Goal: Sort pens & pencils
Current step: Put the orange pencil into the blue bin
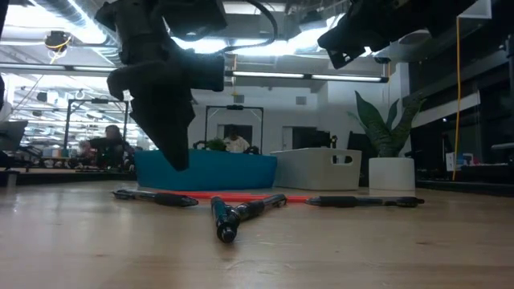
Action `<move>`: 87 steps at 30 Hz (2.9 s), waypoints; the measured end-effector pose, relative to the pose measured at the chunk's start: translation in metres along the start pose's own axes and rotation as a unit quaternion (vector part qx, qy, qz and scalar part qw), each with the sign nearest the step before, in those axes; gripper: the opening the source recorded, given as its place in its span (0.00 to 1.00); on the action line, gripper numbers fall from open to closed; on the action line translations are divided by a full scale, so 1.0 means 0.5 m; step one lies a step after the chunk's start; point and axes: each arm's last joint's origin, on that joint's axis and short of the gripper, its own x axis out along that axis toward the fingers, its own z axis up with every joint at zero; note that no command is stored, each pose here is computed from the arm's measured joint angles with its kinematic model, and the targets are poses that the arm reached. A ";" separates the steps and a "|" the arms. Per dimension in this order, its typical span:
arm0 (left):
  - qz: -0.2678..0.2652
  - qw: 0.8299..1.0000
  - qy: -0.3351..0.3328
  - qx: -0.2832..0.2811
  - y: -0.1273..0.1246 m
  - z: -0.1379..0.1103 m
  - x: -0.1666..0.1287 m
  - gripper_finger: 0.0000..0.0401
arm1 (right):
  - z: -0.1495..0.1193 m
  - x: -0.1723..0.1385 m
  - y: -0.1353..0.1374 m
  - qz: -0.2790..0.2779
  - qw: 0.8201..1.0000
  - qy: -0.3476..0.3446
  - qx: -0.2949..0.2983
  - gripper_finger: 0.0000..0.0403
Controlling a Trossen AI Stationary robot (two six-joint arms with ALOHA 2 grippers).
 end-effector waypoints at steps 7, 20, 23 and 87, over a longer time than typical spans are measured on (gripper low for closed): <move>0.020 0.999 0.040 0.016 0.002 -0.011 0.047 0.32 | 0.000 0.000 0.000 0.000 1.000 0.000 0.000 0.03; 0.007 0.998 0.057 0.019 0.009 -0.011 0.065 0.32 | -0.004 0.000 0.001 0.002 1.000 0.010 0.003 0.03; 0.006 0.998 0.060 0.021 0.009 -0.012 0.067 0.32 | -0.005 0.000 0.001 0.002 1.000 0.013 0.004 0.03; -0.016 0.999 0.007 0.027 0.017 -0.003 -0.030 0.04 | -0.012 0.000 0.002 0.005 1.000 0.030 -0.004 0.03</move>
